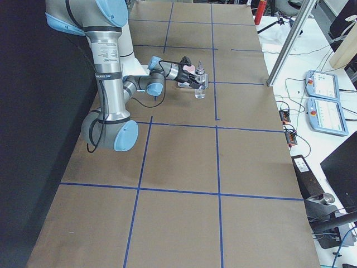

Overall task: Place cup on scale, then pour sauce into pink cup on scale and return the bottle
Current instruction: 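Tilt the bottle upright and carry it back toward its spot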

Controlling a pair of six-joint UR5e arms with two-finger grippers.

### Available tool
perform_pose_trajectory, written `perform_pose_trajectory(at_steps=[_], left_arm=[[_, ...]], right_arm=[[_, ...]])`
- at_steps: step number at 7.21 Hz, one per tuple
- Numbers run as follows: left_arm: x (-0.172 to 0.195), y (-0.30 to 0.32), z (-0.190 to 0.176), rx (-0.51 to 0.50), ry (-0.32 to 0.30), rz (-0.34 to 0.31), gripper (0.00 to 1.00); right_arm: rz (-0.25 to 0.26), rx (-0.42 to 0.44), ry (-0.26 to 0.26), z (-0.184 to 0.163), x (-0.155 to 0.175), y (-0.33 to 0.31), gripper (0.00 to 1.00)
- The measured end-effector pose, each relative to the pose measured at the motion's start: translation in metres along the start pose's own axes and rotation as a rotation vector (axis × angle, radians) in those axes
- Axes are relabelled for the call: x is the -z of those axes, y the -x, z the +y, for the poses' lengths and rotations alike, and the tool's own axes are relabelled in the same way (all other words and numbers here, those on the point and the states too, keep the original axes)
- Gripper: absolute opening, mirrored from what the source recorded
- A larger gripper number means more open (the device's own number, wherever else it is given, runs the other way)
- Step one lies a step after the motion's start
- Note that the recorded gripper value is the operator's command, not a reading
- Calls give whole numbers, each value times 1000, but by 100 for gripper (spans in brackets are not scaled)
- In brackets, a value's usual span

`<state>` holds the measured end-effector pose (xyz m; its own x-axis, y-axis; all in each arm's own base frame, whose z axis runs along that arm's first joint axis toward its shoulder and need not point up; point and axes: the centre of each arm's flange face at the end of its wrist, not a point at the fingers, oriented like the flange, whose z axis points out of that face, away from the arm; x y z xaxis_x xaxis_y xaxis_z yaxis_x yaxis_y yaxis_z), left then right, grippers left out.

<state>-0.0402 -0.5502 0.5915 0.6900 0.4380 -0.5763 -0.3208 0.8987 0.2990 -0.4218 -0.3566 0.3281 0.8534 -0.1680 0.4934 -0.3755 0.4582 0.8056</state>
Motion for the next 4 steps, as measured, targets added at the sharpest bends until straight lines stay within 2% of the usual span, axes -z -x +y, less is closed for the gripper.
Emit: perform_pose_trajectory(at_steps=[1,2,4], left_arm=[[0,0,0,0,-1,0,100],[2,-1,-1,-3,-3,-1,100],[6,-4,-2,-9,-11,-6,100]], right_arm=[[3,-45,42,11,-5,-14,0],[16,-101,63,17,-9,-28,0],[36,-273,68,18,-13,-42,0]])
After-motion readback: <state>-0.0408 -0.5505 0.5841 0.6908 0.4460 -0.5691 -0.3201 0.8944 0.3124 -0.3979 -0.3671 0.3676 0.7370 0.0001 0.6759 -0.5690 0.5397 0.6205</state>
